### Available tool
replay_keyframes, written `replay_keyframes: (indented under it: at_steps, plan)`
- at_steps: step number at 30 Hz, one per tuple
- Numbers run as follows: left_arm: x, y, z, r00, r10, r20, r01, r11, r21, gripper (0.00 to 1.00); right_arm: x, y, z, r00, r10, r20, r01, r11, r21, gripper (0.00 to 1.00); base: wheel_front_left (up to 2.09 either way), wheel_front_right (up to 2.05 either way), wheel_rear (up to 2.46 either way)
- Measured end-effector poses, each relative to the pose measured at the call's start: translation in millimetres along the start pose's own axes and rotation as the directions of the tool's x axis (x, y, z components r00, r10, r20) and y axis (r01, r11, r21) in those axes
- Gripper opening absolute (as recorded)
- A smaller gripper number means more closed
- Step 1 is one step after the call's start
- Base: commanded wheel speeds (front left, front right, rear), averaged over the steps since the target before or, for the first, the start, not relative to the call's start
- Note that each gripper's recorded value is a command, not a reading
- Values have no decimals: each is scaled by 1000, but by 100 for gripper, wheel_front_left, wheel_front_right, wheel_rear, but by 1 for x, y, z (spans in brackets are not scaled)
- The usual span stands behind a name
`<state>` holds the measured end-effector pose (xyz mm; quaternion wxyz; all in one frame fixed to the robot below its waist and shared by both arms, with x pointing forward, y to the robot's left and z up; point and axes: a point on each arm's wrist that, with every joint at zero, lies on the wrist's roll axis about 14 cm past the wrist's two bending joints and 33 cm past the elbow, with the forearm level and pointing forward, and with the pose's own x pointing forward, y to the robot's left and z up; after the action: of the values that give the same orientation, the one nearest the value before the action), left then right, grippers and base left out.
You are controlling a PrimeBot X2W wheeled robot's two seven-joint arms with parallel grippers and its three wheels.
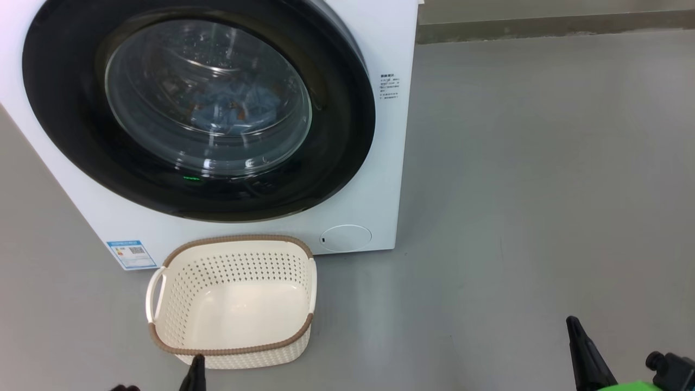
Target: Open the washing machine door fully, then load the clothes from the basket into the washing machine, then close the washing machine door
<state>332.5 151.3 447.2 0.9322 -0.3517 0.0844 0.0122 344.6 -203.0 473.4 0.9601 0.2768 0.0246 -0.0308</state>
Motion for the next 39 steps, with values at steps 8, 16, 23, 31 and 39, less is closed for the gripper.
replay_keyframes:
  at_steps: [8,16,23,31,39]
  plan:
    - [4,1,4,1000,6,-3,-7,997,-82,0,4,-1,2,1000,-10,1,10,995,98,0,0,0,0]
    - [8,3,9,1000,13,1,-12,987,-158,0,7,-1,3,1000,-17,-2,18,982,190,0,0,0,0]
    - [10,4,11,1000,15,-3,-16,973,-230,0,10,-2,4,1000,-24,-5,24,961,276,0,0,0,0]
    - [15,4,16,1000,14,1,-13,953,-301,0,11,-3,1,999,-29,-20,34,937,349,0,0,0,0]
    - [16,6,18,1000,16,0,-15,925,-380,0,15,-2,4,999,-29,-17,33,897,441,0,0,0,0]
